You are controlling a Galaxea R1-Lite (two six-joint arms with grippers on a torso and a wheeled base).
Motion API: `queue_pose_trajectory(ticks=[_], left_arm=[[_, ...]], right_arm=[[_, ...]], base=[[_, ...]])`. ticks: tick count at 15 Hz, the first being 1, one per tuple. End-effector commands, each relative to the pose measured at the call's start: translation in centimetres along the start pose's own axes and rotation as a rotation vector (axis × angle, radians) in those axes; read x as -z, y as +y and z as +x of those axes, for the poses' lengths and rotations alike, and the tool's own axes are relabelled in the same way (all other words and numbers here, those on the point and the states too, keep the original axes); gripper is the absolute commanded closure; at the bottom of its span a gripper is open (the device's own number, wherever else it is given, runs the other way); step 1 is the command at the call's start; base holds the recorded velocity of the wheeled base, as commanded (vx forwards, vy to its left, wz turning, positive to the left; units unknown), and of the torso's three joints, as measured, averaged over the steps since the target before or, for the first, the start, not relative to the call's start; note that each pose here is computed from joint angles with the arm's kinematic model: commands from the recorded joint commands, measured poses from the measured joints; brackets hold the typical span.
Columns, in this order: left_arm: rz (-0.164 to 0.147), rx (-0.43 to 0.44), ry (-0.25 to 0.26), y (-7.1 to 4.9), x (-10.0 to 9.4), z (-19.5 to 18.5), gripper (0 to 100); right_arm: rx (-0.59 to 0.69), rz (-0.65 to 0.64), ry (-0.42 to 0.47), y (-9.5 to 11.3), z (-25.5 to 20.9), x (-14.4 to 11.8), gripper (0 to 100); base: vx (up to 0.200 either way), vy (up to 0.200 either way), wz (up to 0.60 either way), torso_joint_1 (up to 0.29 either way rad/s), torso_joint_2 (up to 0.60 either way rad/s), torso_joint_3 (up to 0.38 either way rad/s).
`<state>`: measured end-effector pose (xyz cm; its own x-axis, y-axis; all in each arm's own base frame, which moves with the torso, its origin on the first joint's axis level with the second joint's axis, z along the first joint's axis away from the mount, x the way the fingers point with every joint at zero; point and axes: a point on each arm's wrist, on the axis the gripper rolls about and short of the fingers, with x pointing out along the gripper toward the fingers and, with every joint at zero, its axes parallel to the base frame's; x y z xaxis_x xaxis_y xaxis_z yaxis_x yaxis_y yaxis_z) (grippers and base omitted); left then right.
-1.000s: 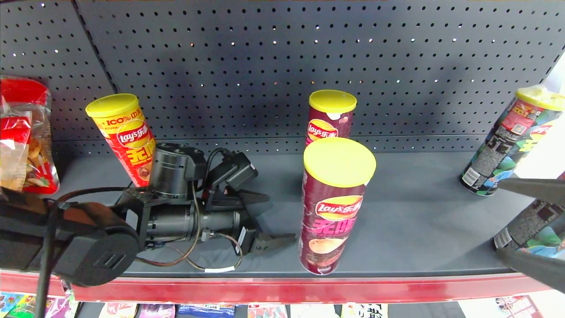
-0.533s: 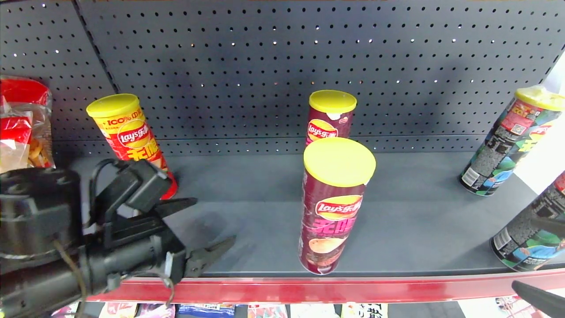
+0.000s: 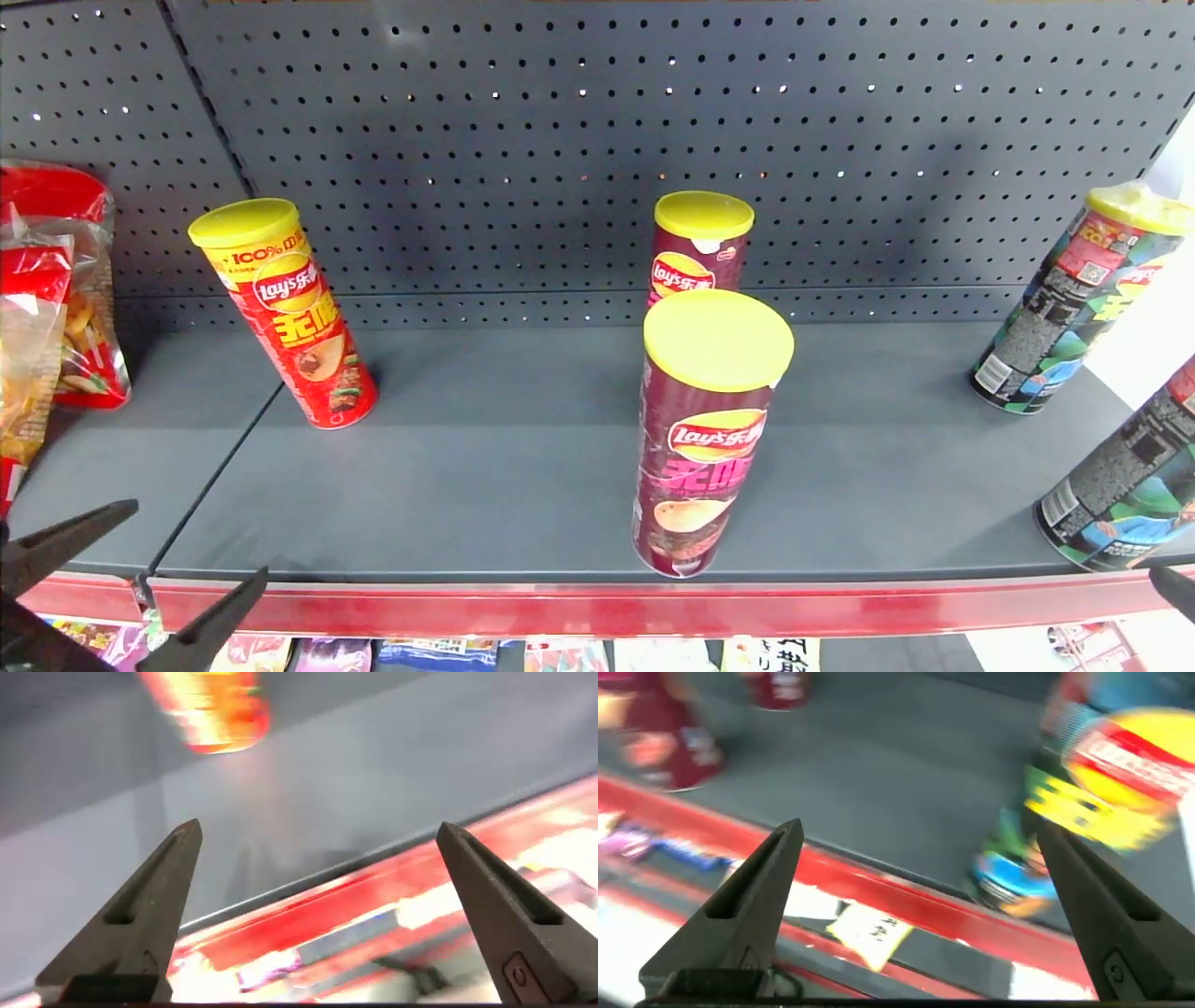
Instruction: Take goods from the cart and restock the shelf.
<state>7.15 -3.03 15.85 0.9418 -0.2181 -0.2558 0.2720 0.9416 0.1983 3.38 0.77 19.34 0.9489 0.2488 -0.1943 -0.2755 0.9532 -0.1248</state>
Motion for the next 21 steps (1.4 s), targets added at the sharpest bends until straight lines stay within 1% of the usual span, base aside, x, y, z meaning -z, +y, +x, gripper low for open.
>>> queue_pose_trajectory(ticks=[1,2,5,10,13,16,18,21], left_arm=[[-0.014,-0.075,-0.047,0.7,0.2,-1.1,0],[-0.016,-0.081,-0.051,0.7,0.3,-1.3,0],[-0.014,-0.089,-0.034,0.8,1.2,-2.0,0],[-0.014,-0.089,-0.034,0.8,1.5,-2.4,0],[-0.015,-0.094,-0.043,0.8,1.5,-2.6,0],[-0.014,-0.092,-0.041,0.8,1.7,-2.6,0],[-0.001,-0.090,-0.037,0.8,1.8,-2.6,0],[0.009,-0.091,-0.040,0.8,1.9,-2.7,0]], right_arm=[[0.015,0.002,0.010,0.1,-0.2,0.9,0],[0.015,0.002,0.013,0.1,-0.2,1.1,0],[0.017,-0.001,0.018,0.2,-0.3,1.3,0],[0.016,-0.003,0.027,0.2,-0.2,1.6,0],[0.015,-0.002,0.031,0.2,-0.2,1.7,0],[0.014,-0.002,0.040,0.3,-0.1,2.1,0],[0.010,-0.001,0.045,0.3,-0.1,2.3,0],[0.009,-0.001,0.054,0.3,-0.1,2.5,0]], base=[[0.000,0.000,0.00,0.000,0.00,0.000],[-0.200,0.000,0.00,0.002,0.00,0.002],[-0.200,0.000,0.00,0.010,0.00,0.001],[-0.200,0.000,0.00,-0.003,0.00,0.004],[0.000,0.000,0.00,0.000,0.00,0.000],[0.000,-0.200,0.00,0.007,0.00,0.002],[0.000,-0.200,0.00,0.014,0.00,0.000],[0.000,-0.200,0.00,0.004,0.00,0.004]])
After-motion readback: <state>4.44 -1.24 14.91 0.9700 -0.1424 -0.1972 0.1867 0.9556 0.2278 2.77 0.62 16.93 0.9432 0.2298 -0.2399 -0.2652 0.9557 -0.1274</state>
